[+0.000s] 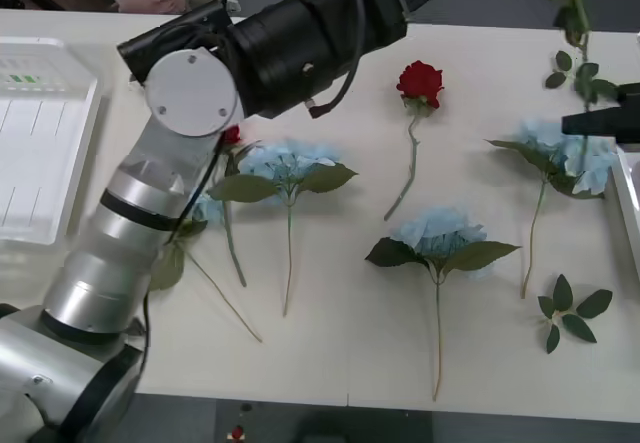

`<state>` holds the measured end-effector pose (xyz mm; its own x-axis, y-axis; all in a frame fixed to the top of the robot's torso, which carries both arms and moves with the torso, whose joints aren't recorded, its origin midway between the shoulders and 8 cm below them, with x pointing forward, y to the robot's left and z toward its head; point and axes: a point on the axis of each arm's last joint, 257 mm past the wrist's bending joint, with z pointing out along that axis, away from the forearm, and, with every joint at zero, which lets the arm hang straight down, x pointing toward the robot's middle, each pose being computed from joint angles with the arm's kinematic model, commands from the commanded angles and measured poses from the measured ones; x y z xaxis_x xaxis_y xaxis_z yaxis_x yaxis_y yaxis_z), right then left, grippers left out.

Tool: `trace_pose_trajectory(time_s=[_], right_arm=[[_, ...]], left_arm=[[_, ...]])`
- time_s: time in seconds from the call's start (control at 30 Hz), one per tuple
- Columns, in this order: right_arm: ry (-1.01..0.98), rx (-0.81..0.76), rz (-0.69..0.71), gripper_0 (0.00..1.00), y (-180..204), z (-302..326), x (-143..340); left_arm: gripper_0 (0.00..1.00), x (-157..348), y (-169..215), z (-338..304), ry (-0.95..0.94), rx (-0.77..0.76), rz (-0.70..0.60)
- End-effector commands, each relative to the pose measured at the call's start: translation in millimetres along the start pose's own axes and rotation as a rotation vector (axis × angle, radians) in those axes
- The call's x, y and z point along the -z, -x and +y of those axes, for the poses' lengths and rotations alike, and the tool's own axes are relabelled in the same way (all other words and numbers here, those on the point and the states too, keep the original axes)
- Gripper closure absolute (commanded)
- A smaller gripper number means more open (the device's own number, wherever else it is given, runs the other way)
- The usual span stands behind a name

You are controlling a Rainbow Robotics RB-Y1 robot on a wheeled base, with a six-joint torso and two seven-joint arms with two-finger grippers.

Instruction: Put the red flowers into the right box and the blue flowers into the left box

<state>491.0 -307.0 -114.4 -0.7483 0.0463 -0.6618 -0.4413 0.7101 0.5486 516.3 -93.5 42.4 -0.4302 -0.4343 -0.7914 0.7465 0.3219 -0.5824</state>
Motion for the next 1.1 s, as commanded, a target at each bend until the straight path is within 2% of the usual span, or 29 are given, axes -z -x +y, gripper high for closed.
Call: trace_pose_trajectory(time_s=[0.03, 0.27, 0.43, 0.63, 0.8, 0.93, 1.1], right_arm=[[-0.216, -0.07, 0.007, 1.0, 10, -42, 55], [-0.553, -0.176, 0.046, 1.0, 4, -104, 133], [-0.714, -0.223, 0.103, 1.0, -12, -129, 175], [-0.863, -0.287, 0.147, 1.0, -43, -168, 216], [-0.995, -0.311, 0.137, 1.0, -62, -207, 247], [-1.067, -0.297, 0.125, 1.0, -84, -235, 261], [-1.124, -0.237, 0.134, 1.0, -104, -264, 254]], left_arm=[[0.0, 40, -5, -6, -0.028, -0.011, 0.09], [0.0, 123, -50, 0, -0.003, 0.063, 0.221], [0.0, 163, -74, -1, 0.051, 0.123, 0.291], [0.0, 206, -97, 25, 0.199, 0.106, 0.385], [0.0, 249, -92, 60, 0.36, 0.133, 0.461], [0.0, 282, -86, 81, 0.502, 0.242, 0.487], [0.0, 306, -86, 102, 0.635, 0.408, 0.474]])
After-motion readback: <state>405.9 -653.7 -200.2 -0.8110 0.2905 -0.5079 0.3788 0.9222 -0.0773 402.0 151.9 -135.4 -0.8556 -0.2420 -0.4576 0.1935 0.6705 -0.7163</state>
